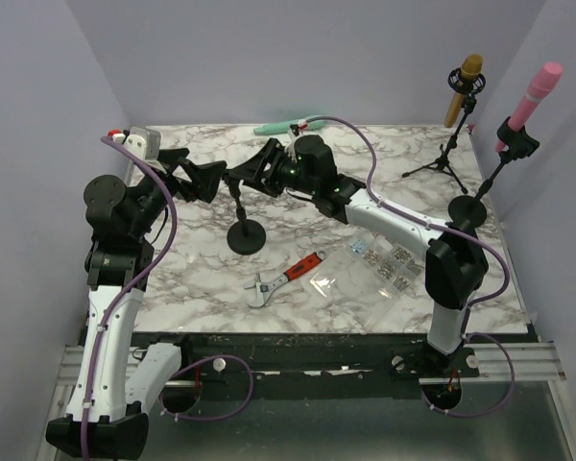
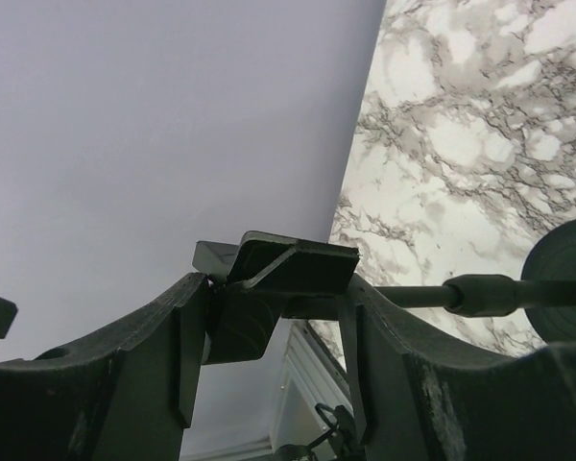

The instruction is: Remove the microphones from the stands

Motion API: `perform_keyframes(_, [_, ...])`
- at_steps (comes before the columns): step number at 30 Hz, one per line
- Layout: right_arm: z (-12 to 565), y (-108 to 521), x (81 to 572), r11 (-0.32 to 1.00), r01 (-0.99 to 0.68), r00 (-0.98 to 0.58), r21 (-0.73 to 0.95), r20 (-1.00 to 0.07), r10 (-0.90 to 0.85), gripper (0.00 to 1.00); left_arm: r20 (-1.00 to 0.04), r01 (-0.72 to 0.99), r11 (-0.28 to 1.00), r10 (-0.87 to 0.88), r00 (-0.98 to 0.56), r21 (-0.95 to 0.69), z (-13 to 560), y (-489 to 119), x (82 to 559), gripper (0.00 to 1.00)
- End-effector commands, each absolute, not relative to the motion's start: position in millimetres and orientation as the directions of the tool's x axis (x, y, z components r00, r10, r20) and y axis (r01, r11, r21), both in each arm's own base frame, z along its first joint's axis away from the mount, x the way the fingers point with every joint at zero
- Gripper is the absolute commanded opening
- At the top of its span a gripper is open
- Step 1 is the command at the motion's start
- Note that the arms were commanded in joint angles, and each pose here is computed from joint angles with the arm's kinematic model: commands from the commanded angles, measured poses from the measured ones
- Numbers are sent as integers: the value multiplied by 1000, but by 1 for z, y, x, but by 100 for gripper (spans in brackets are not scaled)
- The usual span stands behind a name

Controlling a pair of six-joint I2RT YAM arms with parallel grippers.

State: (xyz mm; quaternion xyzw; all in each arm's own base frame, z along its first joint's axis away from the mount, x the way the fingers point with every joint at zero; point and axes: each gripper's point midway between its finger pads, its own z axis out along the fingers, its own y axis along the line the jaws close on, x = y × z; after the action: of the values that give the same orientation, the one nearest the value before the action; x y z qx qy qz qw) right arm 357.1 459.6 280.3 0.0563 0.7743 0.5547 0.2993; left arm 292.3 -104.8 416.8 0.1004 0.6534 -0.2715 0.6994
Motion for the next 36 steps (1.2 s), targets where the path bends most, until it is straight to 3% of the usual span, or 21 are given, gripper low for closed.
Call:
perform_keyframes(1, [202, 442, 348, 554, -151, -838, 819, -403, 368, 59, -967, 538, 817, -255, 12, -208, 420, -108, 290, 99])
perform_keyframes(6, [171, 438, 345, 594, -118, -854, 796, -387, 349, 59, -966, 543, 812, -258, 9, -212, 420, -109, 290, 98])
perform_keyframes(14, [169, 444, 347, 579, -141, -856, 803, -392, 336, 65, -966, 544, 812, -258, 5, -214, 419, -110, 291, 98])
perform_keyframes(18, [188, 445, 350, 574, -193, -836, 796, -439, 328, 77, -966, 544, 811, -258, 0, -216, 418, -110, 292, 99])
perform_keyframes(22, [226, 448, 353, 573, -299, -806, 763, -524, 277, 97, -966, 549, 807, -259, 0, -217, 419, -111, 291, 98])
perform_keyframes(24, [253, 444, 354, 579, -362, -766, 731, -587, 262, 100, -965, 555, 802, -263, -7, -222, 418, -112, 291, 99])
perform_keyframes(28, [297, 409, 363, 698, -445, -621, 561, -755, 211, 100, -960, 577, 782, -278, -19, -238, 417, -117, 291, 99])
perform_keyframes(31, [311, 360, 370, 835, -412, -493, 364, -860, 132, 100, -958, 595, 764, -286, -34, -249, 416, -121, 292, 99])
perform_keyframes(33, [312, 314, 375, 923, -311, -413, 225, -907, 82, 100, -957, 603, 757, -287, -42, -253, 415, -122, 292, 99])
perform_keyframes(36, [311, 228, 376, 999, -33, -309, -26, -950, -35, 100, -959, 601, 760, -281, -41, -248, 412, -122, 292, 98])
